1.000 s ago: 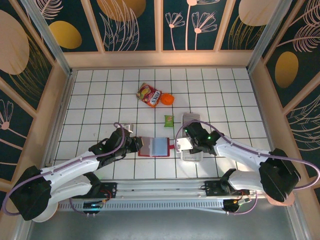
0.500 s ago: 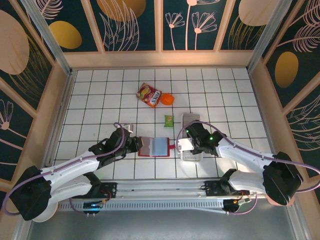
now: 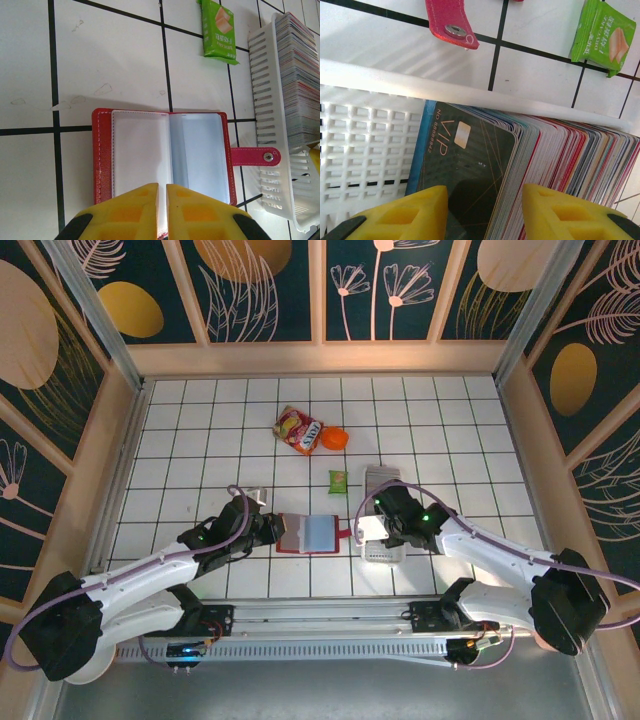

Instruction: Put the credit cards into the card holder

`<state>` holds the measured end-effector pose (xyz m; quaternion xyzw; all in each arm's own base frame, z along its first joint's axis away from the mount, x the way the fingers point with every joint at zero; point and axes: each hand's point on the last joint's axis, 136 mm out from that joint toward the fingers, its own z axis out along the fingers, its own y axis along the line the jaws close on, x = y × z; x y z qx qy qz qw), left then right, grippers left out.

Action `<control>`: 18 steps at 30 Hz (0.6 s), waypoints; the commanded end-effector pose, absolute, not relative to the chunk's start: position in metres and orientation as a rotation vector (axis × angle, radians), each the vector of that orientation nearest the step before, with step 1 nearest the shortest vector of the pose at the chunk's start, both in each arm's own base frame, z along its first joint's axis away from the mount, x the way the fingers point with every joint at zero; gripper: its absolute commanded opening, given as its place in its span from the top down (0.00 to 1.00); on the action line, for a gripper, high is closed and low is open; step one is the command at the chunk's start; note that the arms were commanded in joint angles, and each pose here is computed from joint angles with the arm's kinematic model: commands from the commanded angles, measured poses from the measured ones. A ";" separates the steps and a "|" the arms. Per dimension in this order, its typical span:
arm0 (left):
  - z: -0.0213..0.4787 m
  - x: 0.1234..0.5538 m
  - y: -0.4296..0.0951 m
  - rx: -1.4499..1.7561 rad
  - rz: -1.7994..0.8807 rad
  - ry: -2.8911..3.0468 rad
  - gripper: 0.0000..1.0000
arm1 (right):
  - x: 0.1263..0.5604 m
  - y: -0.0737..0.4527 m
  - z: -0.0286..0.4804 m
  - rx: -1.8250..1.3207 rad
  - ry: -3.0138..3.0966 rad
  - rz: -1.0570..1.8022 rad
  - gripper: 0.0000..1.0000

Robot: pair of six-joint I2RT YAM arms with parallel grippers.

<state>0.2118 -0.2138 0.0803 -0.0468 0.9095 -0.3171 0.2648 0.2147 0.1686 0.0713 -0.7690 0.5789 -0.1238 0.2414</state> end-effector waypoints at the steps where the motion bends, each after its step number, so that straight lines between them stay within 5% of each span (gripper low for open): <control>1: 0.082 0.211 -0.216 -0.133 -0.882 2.451 0.89 | 0.218 0.168 0.076 -2.073 1.580 -0.351 0.59; 10: 0.082 0.211 -0.216 -0.133 -0.888 2.450 0.89 | 0.219 0.168 0.080 -2.056 1.574 -0.354 0.65; 18: 0.083 0.211 -0.217 -0.136 -0.892 2.449 0.91 | 0.212 0.169 0.083 -2.064 1.586 -0.308 0.82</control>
